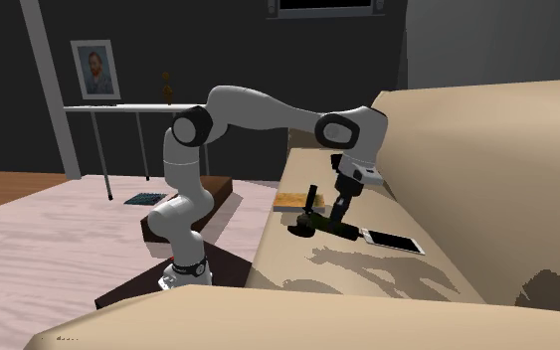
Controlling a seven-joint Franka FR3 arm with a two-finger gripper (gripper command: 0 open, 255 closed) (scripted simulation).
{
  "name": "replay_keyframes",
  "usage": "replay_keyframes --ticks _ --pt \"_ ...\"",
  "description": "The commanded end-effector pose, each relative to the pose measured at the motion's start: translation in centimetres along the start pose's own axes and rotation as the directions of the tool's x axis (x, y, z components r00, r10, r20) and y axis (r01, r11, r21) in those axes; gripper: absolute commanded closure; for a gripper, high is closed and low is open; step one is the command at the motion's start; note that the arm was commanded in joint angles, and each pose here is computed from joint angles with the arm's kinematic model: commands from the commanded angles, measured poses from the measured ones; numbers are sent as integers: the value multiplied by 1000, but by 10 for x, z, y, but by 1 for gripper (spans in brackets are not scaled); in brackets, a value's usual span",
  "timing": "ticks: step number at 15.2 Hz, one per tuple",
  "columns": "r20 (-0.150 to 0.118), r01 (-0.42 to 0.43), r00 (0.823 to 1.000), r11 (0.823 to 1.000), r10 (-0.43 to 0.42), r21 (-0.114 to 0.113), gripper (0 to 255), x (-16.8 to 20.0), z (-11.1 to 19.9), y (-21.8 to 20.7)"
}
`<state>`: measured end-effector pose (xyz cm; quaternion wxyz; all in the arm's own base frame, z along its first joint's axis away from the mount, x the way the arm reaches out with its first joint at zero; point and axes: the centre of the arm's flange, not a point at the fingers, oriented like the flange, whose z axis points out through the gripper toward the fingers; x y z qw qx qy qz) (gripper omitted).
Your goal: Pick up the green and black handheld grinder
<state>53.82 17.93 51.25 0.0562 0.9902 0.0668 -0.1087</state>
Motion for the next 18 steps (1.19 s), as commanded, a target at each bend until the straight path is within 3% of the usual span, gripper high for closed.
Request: replay_keyframes --ticks 1,18 --pt "1 0 1000 1000 0 0 255 -1 0 0" --pt "1 0 1000 1000 0 0 255 -18 -77 7"
